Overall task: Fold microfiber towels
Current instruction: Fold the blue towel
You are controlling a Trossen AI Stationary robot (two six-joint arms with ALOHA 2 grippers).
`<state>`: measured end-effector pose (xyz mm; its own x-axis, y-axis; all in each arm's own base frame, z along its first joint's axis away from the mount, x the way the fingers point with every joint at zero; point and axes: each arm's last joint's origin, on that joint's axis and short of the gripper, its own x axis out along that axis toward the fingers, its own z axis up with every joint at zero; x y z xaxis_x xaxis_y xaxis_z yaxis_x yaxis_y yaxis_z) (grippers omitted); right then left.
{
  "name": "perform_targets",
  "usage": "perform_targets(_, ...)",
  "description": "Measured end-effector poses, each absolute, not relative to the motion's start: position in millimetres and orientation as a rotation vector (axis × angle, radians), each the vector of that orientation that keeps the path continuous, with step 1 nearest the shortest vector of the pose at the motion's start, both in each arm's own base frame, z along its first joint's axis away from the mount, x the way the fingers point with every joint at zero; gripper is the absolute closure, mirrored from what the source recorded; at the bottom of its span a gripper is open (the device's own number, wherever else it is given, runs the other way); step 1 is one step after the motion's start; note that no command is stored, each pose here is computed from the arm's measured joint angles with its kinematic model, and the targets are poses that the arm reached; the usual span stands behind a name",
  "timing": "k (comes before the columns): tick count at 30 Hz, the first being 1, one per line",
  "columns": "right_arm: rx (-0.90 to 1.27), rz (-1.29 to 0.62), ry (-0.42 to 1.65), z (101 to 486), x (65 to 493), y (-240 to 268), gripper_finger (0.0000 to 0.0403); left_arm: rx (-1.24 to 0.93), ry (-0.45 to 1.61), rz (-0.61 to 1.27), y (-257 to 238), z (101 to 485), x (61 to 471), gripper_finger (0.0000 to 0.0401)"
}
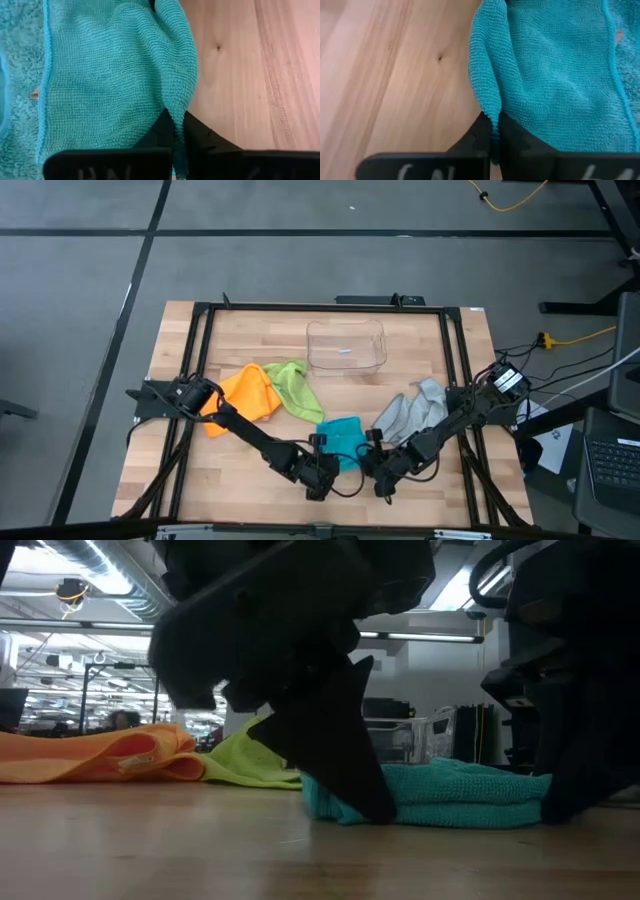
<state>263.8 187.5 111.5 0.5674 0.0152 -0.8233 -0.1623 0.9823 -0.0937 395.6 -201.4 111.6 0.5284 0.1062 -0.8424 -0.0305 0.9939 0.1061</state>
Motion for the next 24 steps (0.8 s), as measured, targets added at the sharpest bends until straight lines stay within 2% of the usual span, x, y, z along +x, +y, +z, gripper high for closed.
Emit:
perform_targets(6,-0.04,0.116,1.039,136.7,278.0,201.7,0.0391,0.018,1.002,0.014,-214.0,139.4,395.7,0.04)
perform_targets(11,0.058,0.085,1.062,162.9,283.4,217.2,0.0392,-0.2,0.978,-0.008,-228.5,164.4,399.2,0.0401)
perform_targets(18,0.049,0.146,0.99,187.4,279.7,244.8,0.0392,-0.219,0.923,-0.056,-248.4,184.1,398.8,0.0401)
perform_targets(24,0.037,0.126,0.977,187.6,279.4,244.2,0.0392,-0.214,0.887,-0.062,-252.4,192.8,400.2,0.0401)
